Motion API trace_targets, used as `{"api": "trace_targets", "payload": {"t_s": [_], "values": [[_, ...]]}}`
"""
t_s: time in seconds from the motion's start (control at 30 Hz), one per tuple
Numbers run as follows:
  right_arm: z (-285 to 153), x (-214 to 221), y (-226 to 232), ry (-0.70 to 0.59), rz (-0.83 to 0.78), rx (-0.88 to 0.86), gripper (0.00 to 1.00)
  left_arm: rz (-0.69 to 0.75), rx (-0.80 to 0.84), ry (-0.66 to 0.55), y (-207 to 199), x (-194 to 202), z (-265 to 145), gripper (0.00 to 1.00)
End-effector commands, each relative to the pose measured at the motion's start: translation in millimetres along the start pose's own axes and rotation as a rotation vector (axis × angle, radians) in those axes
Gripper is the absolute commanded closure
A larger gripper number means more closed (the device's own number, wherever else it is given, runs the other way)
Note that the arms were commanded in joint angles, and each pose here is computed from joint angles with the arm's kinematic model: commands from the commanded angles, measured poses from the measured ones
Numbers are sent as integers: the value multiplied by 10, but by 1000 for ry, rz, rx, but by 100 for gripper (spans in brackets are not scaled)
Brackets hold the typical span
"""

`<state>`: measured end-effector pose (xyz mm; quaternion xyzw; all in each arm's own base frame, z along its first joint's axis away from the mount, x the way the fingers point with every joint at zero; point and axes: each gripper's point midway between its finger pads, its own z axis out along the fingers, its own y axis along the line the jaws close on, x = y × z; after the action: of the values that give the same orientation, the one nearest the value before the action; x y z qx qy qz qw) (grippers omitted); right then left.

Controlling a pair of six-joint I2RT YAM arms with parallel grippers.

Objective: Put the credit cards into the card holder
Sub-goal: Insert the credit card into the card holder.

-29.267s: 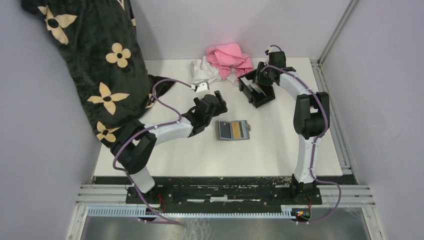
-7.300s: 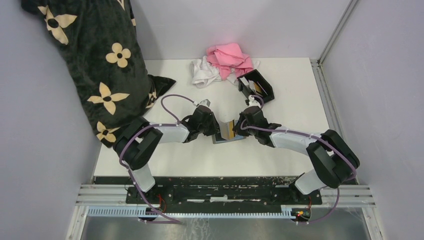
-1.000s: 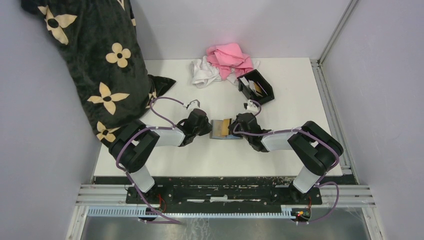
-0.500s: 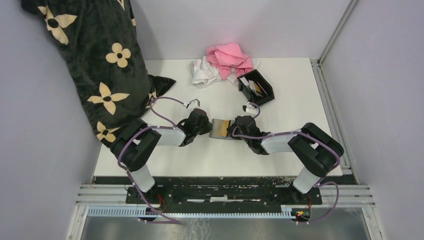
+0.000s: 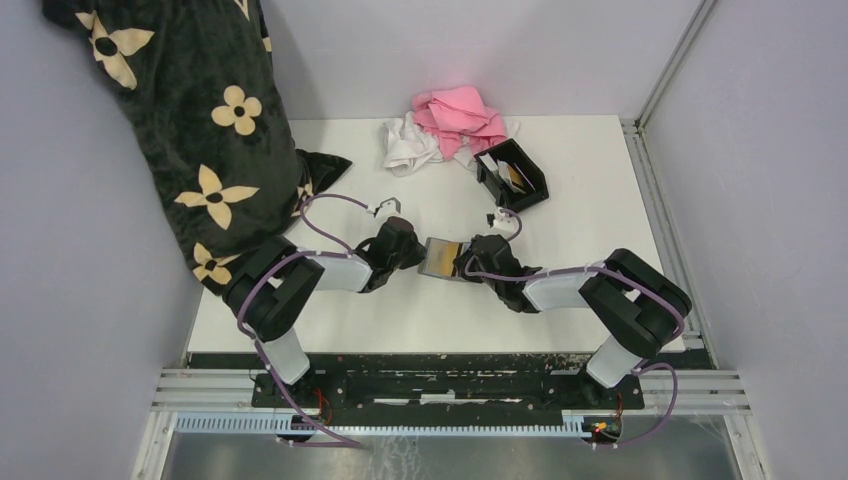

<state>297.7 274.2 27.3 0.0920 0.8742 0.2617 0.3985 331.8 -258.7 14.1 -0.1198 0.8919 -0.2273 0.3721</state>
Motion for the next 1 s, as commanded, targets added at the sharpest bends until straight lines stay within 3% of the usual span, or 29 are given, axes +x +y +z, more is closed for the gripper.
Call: {"api": "trace_targets", "payload": {"t_s": [0.0,0.97], "values": [[-237,680,-589,243,-99,194,99,103,-200,262,721,771,-101,84],[-360,695,-685,201,101,311,99,87,-150,292,719,936,-133,84]]}}
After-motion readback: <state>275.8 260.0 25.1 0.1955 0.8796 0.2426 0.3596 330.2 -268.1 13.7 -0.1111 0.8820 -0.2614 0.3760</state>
